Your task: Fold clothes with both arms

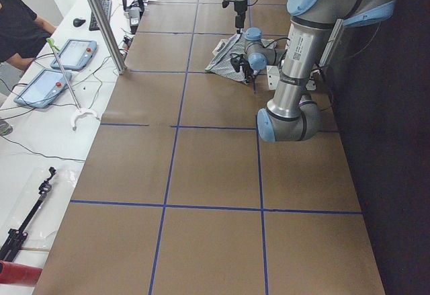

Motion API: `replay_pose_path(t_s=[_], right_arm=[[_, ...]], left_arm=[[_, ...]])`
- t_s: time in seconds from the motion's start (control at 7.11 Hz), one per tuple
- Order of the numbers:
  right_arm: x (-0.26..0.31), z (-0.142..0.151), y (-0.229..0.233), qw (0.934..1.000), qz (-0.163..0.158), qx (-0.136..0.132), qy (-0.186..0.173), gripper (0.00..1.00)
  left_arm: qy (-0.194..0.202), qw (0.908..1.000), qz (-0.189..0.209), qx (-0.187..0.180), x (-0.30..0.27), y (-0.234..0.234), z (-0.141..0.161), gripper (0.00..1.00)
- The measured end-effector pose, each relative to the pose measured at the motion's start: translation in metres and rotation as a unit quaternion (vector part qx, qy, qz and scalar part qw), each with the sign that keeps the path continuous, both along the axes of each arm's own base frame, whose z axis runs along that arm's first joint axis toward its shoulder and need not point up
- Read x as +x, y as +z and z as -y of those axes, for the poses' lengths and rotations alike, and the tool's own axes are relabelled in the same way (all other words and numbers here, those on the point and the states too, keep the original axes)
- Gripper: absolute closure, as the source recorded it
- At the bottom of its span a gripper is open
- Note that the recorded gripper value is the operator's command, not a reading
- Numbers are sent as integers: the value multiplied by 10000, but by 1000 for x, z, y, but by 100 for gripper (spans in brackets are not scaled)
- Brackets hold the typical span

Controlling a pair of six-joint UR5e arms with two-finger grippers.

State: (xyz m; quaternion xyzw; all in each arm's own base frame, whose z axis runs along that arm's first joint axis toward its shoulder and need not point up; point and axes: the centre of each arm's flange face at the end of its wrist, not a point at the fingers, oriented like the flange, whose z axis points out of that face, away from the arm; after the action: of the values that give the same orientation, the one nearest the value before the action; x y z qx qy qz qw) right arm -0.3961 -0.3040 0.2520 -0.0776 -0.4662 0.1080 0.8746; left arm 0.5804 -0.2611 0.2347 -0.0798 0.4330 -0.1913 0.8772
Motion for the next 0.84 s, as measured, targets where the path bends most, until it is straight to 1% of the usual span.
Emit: replay_pose_path(t_s=[0.14, 0.28, 0.42, 0.56, 0.84], right_arm=[[1, 1, 0, 10000, 1, 1, 14, 0], [4, 4, -1, 10000, 16, 2, 46, 0], [10, 8, -4, 9999, 52, 24, 112, 0], [17, 12, -10, 9997, 110, 70, 201, 0], [28, 19, -20, 9991, 204, 138, 335, 0]], left_arm=[[-55, 10000, -54, 18, -8, -4, 6, 100], [-159, 9998, -73, 35, -17, -6, 18, 100], [-279, 9996, -29, 95, -26, -3, 38, 100], [-427, 9989, 82, 185, -35, 5, 66, 100], [-769, 9953, 416, 416, -53, 34, 136, 100]])
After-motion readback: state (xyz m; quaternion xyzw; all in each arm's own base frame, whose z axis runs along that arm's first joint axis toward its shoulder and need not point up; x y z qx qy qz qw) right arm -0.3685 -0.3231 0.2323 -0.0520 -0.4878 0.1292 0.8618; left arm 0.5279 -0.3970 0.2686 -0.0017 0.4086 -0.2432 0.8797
